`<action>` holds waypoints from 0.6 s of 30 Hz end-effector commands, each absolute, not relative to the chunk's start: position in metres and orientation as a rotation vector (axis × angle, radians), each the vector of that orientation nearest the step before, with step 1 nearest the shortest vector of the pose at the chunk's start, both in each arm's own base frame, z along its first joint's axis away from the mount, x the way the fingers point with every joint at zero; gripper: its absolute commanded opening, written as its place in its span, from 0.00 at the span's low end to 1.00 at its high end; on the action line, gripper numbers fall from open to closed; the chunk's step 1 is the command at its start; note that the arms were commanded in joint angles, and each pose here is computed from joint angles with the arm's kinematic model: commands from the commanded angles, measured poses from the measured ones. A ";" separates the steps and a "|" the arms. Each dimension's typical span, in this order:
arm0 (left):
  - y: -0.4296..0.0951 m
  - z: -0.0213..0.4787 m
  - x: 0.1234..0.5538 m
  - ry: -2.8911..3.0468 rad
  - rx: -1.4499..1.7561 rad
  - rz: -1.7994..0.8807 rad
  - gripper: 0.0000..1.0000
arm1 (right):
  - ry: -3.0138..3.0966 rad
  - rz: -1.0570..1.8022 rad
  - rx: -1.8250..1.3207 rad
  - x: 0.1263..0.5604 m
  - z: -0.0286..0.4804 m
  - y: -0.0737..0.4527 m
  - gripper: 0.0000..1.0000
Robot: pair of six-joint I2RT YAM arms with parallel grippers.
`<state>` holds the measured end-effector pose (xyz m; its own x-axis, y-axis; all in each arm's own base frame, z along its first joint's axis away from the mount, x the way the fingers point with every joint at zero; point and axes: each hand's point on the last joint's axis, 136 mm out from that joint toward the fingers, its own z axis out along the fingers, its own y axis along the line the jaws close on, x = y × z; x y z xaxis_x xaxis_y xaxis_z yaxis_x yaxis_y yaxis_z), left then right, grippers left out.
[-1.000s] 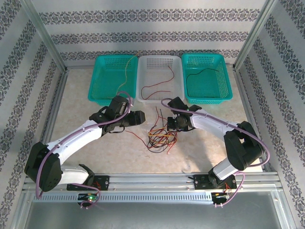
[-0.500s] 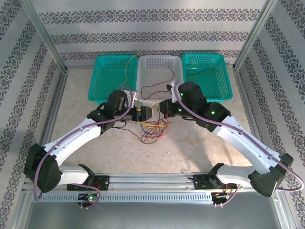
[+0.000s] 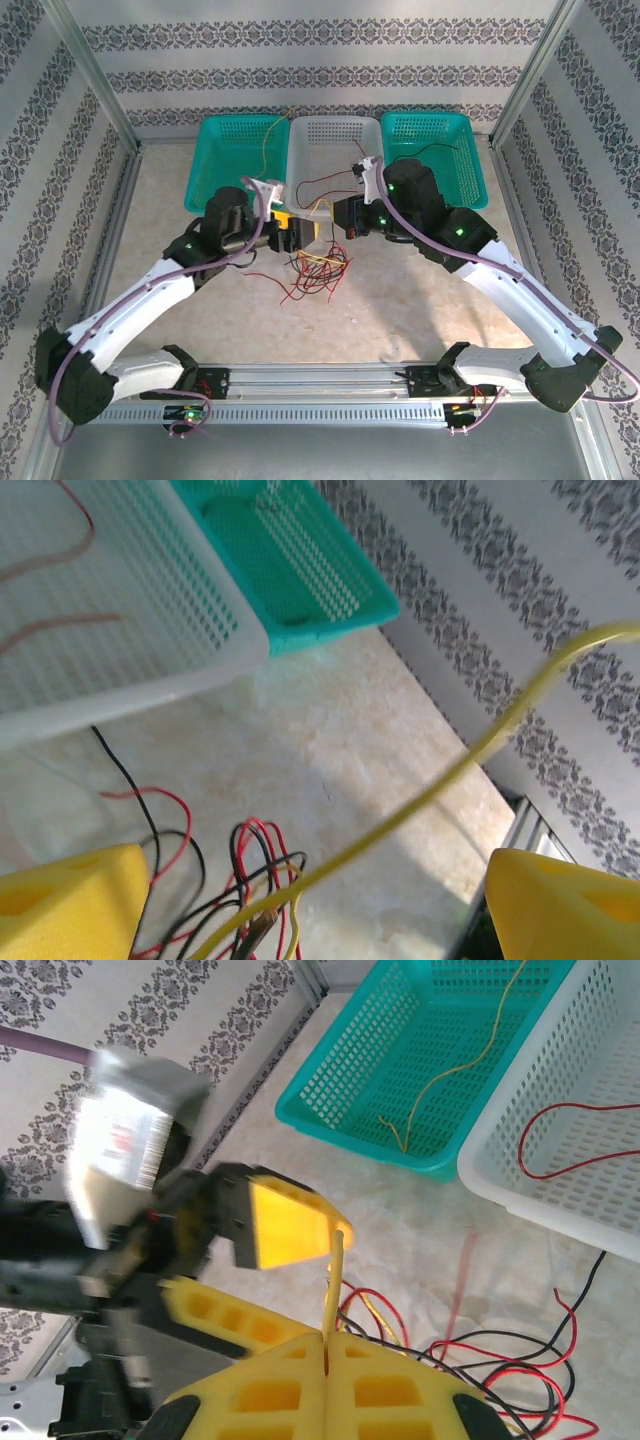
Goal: Untangle the cables
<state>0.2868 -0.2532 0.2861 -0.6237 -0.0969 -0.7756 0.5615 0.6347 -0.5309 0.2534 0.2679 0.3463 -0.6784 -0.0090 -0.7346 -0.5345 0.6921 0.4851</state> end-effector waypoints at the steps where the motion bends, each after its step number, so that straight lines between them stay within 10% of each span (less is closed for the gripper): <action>1: -0.234 0.326 0.285 1.900 0.381 -0.919 0.88 | 2.146 0.935 -0.463 0.247 0.353 0.272 0.00; 18: -0.285 0.320 0.283 1.905 0.676 -1.130 0.45 | 2.125 0.983 -0.507 0.238 0.363 0.275 0.00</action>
<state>0.2864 -0.2808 0.3029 -0.5659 0.0334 -0.8238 0.7190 0.5090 -0.4733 0.2464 0.2705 0.3447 -0.6829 -0.0442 -0.7292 -0.5614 0.6705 0.4851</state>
